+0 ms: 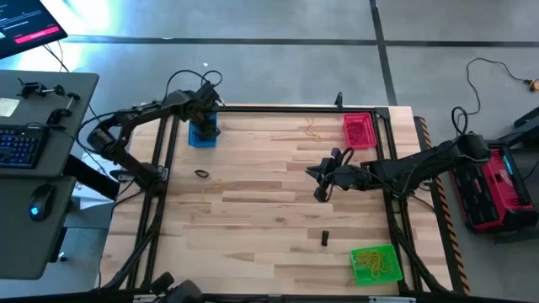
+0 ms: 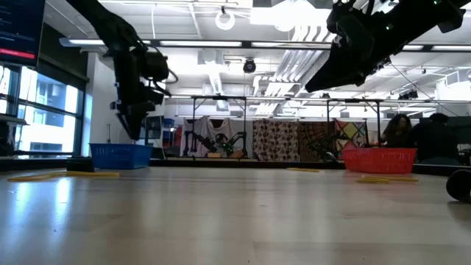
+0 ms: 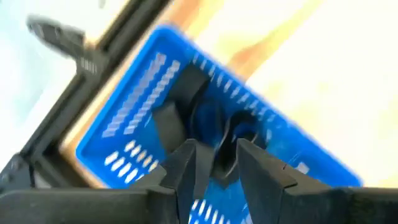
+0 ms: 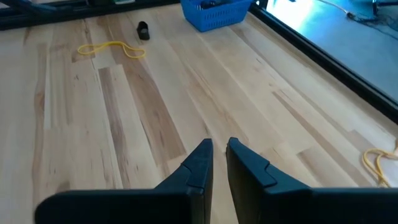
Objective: Sort rubber bands into baskets
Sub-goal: Put the yellow rubber band into the green bin
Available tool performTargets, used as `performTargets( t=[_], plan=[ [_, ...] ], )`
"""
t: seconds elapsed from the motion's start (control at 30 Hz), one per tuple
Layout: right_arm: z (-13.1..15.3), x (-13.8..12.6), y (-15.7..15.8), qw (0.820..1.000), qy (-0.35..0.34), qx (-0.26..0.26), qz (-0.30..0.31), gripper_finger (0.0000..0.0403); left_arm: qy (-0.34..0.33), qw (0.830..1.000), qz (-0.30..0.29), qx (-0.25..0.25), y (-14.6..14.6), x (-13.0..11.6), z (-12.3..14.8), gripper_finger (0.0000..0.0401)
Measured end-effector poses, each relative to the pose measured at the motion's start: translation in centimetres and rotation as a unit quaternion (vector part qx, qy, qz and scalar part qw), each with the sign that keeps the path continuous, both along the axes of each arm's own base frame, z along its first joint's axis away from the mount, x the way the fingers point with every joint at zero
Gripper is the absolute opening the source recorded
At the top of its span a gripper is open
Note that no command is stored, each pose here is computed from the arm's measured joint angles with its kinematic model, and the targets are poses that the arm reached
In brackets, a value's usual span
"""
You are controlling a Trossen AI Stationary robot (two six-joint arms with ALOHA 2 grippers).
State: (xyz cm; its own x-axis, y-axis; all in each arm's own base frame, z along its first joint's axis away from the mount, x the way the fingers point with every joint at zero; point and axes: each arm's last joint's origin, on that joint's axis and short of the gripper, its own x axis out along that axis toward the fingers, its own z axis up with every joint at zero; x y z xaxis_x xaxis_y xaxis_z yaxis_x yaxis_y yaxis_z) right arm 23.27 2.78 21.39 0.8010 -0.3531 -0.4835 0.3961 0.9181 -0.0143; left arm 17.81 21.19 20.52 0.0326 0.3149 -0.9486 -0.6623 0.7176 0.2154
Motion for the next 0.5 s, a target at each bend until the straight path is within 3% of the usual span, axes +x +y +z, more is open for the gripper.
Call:
performTargets(
  t=[0.27,0.5],
  plan=[
    [-0.1,0.0,-0.2,1.000,0.003,0.007,-0.009,0.0034,-0.131,0.986,-0.022,0.105,-4.5,0.2,0.6,0.0073],
    [-0.4,0.0,-1.4,0.999,0.026,0.034,0.022,0.0043,-0.270,0.944,-0.093,0.166,-10.0,0.7,0.9,0.0051]
  ],
)
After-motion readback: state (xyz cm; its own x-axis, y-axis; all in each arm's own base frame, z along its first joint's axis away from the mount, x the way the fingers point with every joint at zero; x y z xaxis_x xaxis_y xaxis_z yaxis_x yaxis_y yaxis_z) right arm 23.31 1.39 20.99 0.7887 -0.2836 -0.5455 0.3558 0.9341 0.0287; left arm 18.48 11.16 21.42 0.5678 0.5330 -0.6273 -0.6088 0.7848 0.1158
